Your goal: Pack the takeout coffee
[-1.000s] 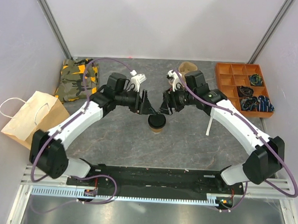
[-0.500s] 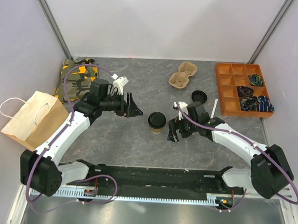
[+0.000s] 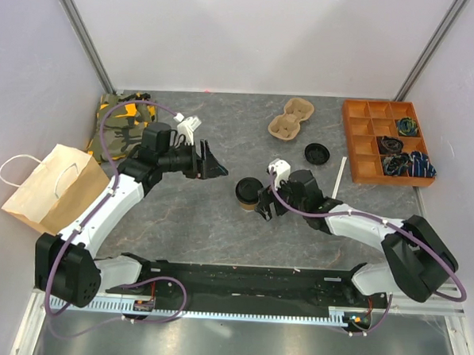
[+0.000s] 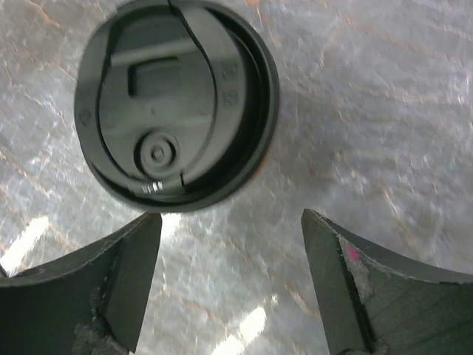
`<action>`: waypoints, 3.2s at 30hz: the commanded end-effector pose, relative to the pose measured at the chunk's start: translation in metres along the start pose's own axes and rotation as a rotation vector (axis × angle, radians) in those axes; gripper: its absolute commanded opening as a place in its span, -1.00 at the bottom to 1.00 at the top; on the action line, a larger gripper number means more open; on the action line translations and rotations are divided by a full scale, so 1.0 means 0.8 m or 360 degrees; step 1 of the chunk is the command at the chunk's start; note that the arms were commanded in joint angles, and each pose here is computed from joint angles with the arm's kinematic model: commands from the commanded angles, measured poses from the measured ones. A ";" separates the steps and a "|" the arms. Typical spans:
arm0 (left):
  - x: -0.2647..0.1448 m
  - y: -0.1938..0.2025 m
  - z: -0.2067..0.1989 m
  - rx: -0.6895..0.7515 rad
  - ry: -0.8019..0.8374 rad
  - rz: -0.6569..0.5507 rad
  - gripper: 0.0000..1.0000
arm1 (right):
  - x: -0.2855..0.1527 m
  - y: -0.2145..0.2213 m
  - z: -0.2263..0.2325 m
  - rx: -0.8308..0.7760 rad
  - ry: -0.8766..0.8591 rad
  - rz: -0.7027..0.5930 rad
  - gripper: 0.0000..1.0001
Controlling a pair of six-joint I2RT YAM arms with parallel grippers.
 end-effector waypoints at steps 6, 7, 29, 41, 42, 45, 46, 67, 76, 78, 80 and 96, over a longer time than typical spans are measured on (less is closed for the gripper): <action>-0.004 -0.012 0.001 -0.0028 0.0036 -0.0066 0.50 | 0.034 -0.045 -0.006 -0.0048 0.0045 -0.0212 0.51; -0.006 -0.014 0.004 -0.0049 0.0030 -0.0077 0.50 | 0.039 -0.049 -0.009 -0.0052 0.0053 -0.0219 0.48; -0.019 -0.034 0.035 -0.0200 0.0006 -0.0152 0.49 | 0.145 -0.111 -0.057 0.0090 0.0239 -0.0299 0.38; -0.020 -0.035 0.058 -0.0264 -0.0034 -0.0162 0.46 | 0.200 -0.121 -0.078 0.0160 0.0280 -0.0292 0.33; -0.019 -0.035 0.060 -0.0275 -0.0033 -0.0162 0.45 | 0.201 -0.124 -0.078 0.0161 0.0276 -0.0297 0.33; -0.017 -0.035 0.064 -0.0289 -0.0026 -0.0161 0.41 | 0.201 -0.122 -0.076 0.0161 0.0250 -0.0289 0.34; -0.014 -0.033 0.064 -0.0291 0.0002 -0.0156 0.40 | 0.199 -0.122 -0.073 0.0162 0.0228 -0.0286 0.35; 0.090 0.016 0.117 -0.0916 0.0392 -0.0232 -0.13 | 0.050 -0.116 -0.079 0.0560 0.0008 -0.0106 0.57; 0.142 0.000 0.116 -0.0791 0.0499 -0.0201 -0.35 | 0.034 -0.106 -0.100 0.0611 0.0043 -0.0104 0.57; 0.149 -0.001 0.123 -0.0812 0.0478 -0.0214 -0.38 | 0.037 -0.103 -0.103 0.0620 0.0046 -0.0094 0.57; 0.153 -0.004 0.129 -0.0826 0.0465 -0.0249 -0.39 | 0.039 -0.104 -0.107 0.0635 0.0039 -0.0092 0.57; 0.181 -0.022 0.156 -0.0979 0.0497 -0.0378 -0.40 | 0.050 -0.103 -0.112 0.0689 0.0025 -0.0096 0.57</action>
Point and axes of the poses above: each gripper's point midway between its finger pads, its own x axis out along the fingers, its own z axis along the line the jaws close on, y = z × x, the point moved 2 cm from there along -x, back along the fingers, and after that the axes turned 15 degrees about -x, right-handed, at the moved point
